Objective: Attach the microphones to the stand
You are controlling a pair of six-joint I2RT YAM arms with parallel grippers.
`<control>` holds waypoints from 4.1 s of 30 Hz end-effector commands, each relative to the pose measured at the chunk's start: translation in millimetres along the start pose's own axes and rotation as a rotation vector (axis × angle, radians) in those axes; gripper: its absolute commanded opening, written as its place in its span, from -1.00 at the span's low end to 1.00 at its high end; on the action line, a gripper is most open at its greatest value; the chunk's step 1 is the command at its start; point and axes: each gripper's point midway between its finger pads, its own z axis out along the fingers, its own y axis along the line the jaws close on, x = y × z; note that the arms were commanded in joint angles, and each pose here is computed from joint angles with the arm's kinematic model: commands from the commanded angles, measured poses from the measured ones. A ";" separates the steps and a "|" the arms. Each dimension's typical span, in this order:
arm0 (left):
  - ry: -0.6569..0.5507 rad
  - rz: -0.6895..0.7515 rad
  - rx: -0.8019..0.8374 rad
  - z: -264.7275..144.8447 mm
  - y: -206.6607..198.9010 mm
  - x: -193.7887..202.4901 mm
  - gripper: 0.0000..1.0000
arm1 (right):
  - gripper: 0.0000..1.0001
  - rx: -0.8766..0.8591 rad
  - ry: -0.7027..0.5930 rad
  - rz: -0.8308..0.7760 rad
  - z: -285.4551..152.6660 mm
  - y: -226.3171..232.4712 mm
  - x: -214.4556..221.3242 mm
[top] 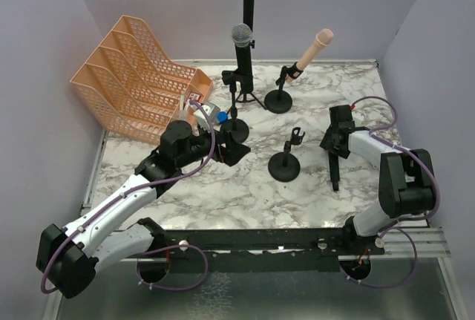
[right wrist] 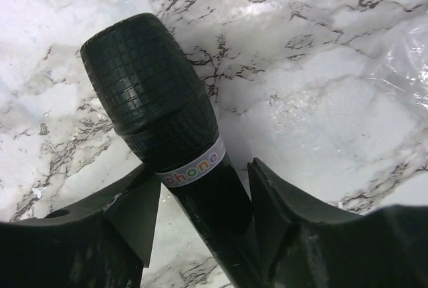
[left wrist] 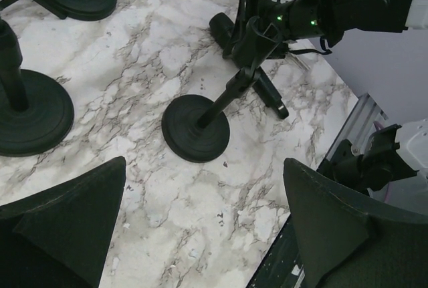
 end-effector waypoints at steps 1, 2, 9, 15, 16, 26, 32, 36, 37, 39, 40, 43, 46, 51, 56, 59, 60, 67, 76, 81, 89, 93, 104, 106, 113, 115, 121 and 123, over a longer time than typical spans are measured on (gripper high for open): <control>-0.028 0.034 0.055 9.2 -10.7 1.3 0.94 | 0.09 -0.028 0.035 0.014 4.2 9.6 0.7; -0.025 0.038 0.063 12.0 -12.5 3.4 0.93 | 0.07 -0.028 0.039 0.009 6.5 10.8 0.9; -0.032 0.091 0.115 31.5 -28.8 13.4 0.86 | -0.49 -0.026 0.042 -0.014 10.5 13.4 -2.3; -0.017 0.197 0.110 53.4 -41.4 23.5 0.84 | -0.86 -0.130 -0.086 0.001 -21.1 20.0 -27.3; -0.011 0.211 0.111 57.7 -43.6 25.8 0.84 | -0.90 -0.151 -0.115 0.006 -28.9 21.5 -33.4; -0.048 0.380 0.116 98.9 -59.6 31.2 0.75 | -0.98 -0.350 -0.345 0.076 -109.5 30.0 -80.4; -0.033 0.579 0.141 121.0 -56.7 32.4 0.72 | -0.99 -0.570 -0.444 0.056 -165.6 47.3 -90.9; -0.008 0.601 0.174 133.3 -59.2 39.9 0.56 | -0.98 -0.663 -0.539 0.072 -202.4 45.6 -99.0; -0.006 0.596 0.165 137.0 -57.7 40.2 0.51 | -0.99 -0.679 -0.568 0.072 -210.4 44.3 -101.5; -0.005 0.567 0.138 144.6 -54.9 38.7 0.43 | -0.99 -0.735 -0.619 0.057 -228.6 45.4 -103.7; -0.004 0.555 0.132 147.5 -54.3 38.7 0.41 | -0.99 -0.752 -0.647 0.053 -236.8 44.4 -105.4; 0.006 0.531 0.132 153.9 -54.2 42.0 0.37 | -0.98 -0.776 -0.712 0.051 -255.3 39.6 -111.0; 0.008 0.527 0.113 159.2 -50.5 42.6 0.31 | -0.98 -0.778 -0.732 0.052 -263.4 36.6 -113.3; 0.027 0.514 0.125 167.7 -50.9 49.4 0.06 | -0.98 -0.816 -0.739 0.048 -274.8 39.2 -113.7; 0.034 0.500 0.135 169.9 -52.6 51.6 -0.31 | -0.98 -0.918 -0.821 0.021 -298.5 45.5 -115.6; 0.033 0.512 0.126 167.6 -49.6 50.5 -0.83 | -0.98 -0.999 -0.885 0.000 -315.6 51.6 -117.7; 0.031 0.516 0.122 166.4 -49.0 49.5 -0.99 | -0.98 -1.029 -0.907 -0.005 -322.2 53.7 -118.7; 0.052 0.545 0.200 151.9 -63.6 46.4 -1.00 | -0.98 -1.194 -1.011 -0.044 -352.6 71.1 -126.8; 0.117 0.535 0.301 125.4 -77.7 57.5 -1.00 | -0.98 -1.404 -1.012 -0.120 -371.0 91.2 -111.9; 0.133 0.507 0.297 113.2 -70.5 73.3 -1.00 | -0.98 -1.485 -0.985 -0.156 -363.1 98.9 -95.2; 0.135 0.482 0.286 105.9 -65.7 81.4 -1.00 | -0.98 -1.557 -0.985 -0.165 -362.0 108.0 -89.1; 0.138 0.481 0.284 106.5 -63.8 83.9 -1.00 | -0.98 -1.615 -0.974 -0.191 -368.5 117.5 -82.2; 0.131 0.455 0.272 105.5 -61.9 85.1 -1.00 | -0.98 -1.639 -0.939 -0.227 -357.3 139.1 -62.6; 0.131 0.454 0.274 105.2 -61.8 85.8 -1.00 | -0.98 -1.628 -0.945 -0.230 -353.2 138.7 -60.8; 0.136 0.453 0.272 104.4 -60.0 89.2 -1.00 | -0.98 -1.616 -0.946 -0.258 -338.7 141.7 -52.8; 0.131 0.449 0.266 104.6 -59.0 88.0 -1.00 | -0.98 -1.637 -0.948 -0.266 -336.9 141.7 -47.2; 0.135 0.428 0.265 105.9 -59.2 89.9 -1.00 | -0.98 -1.682 -0.970 -0.277 -330.4 138.6 -29.2; 0.140 0.422 0.262 106.3 -58.1 92.2 -1.00 | -0.98 -1.689 -0.972 -0.276 -327.7 136.8 -24.3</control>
